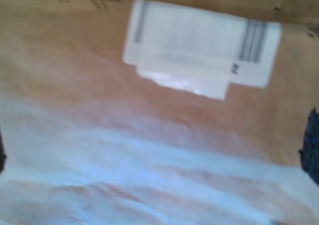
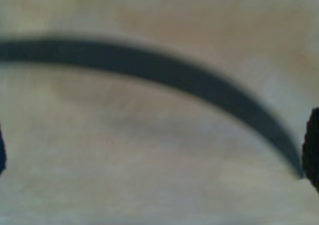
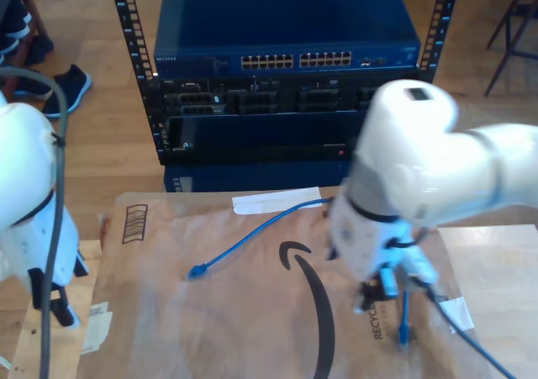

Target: Grab the cable and plug it in

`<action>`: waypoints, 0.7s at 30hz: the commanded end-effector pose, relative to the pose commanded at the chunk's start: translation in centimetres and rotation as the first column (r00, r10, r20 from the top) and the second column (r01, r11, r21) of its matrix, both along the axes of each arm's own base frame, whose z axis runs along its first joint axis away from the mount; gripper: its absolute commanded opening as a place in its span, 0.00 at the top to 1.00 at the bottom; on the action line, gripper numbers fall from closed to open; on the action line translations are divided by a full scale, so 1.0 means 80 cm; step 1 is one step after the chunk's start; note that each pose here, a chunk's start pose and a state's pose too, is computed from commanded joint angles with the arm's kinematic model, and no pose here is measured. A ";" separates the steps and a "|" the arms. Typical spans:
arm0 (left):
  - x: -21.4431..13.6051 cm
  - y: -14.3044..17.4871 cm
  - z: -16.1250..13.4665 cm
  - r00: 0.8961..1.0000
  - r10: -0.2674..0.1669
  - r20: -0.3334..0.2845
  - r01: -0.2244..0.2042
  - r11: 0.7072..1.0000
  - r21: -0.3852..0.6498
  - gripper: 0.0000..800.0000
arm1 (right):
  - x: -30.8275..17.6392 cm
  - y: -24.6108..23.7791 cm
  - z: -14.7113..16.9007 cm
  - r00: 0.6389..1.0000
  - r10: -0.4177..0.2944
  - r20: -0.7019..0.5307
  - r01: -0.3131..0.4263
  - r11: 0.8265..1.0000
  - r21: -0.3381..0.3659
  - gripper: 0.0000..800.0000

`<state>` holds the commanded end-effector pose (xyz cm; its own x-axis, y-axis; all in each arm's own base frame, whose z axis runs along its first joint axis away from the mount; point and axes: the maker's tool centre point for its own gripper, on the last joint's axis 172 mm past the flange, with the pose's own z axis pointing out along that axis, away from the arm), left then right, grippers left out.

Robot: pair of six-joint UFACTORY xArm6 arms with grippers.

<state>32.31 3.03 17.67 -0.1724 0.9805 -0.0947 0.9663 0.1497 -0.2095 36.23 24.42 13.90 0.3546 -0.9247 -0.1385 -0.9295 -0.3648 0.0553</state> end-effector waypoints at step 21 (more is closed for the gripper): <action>0.030 -0.058 0.008 0.997 -0.041 0.065 0.040 0.999 0.006 0.00 | 0.115 0.120 -0.069 0.997 0.058 0.050 -0.059 0.998 0.022 0.06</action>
